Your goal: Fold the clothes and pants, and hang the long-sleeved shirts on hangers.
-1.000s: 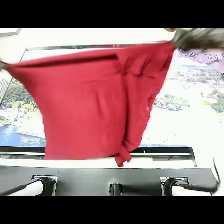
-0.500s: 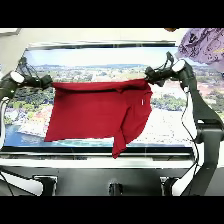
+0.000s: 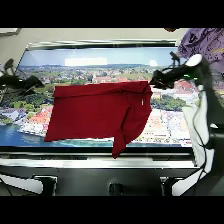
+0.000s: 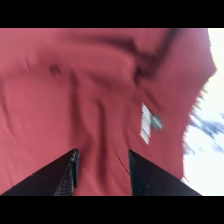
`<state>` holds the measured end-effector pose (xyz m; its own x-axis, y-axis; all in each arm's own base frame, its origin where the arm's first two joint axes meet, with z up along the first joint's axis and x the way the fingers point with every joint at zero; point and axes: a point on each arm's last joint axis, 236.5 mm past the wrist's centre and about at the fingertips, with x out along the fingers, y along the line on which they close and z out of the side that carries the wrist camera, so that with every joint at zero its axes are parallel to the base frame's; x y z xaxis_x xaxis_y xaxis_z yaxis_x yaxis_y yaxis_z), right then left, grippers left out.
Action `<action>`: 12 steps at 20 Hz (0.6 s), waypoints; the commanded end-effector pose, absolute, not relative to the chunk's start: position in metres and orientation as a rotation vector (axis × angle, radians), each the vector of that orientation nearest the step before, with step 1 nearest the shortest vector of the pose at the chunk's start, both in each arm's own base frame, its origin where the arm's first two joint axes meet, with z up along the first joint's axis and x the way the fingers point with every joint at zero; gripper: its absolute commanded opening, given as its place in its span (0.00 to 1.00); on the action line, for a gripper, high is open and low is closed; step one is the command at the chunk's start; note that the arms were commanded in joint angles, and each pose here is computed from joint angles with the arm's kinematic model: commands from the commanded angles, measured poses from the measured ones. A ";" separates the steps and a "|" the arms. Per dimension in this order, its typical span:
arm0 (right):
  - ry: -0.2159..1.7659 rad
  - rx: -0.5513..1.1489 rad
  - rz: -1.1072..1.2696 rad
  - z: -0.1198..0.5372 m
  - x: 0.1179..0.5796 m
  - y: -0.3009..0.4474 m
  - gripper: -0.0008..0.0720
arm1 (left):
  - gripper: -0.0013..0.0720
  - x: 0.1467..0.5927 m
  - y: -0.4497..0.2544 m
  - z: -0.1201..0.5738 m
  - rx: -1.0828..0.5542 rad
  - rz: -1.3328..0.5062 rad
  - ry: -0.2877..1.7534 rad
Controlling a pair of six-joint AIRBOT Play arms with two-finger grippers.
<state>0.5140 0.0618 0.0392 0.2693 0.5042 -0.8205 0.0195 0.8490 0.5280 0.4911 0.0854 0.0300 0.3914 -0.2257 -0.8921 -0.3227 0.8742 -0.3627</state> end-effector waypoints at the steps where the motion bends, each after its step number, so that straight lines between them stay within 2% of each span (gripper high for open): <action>1: 1.326 0.465 0.411 0.054 0.455 0.029 0.53 | 0.94 0.429 0.105 0.051 -0.629 0.086 1.281; 7: 1.436 0.727 0.495 -0.031 0.332 0.079 0.53 | 0.94 0.346 0.095 0.008 -0.753 0.174 1.357; 12: 1.467 0.846 0.501 -0.075 0.281 0.104 0.53 | 0.94 0.336 0.084 -0.009 -0.764 0.168 1.399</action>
<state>0.3076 0.0897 -0.0529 0.0632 0.7237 -0.6872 0.1670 0.6712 0.7222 0.3445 0.0887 -0.0003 0.2161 -0.3192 -0.9227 -0.5241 0.7595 -0.3854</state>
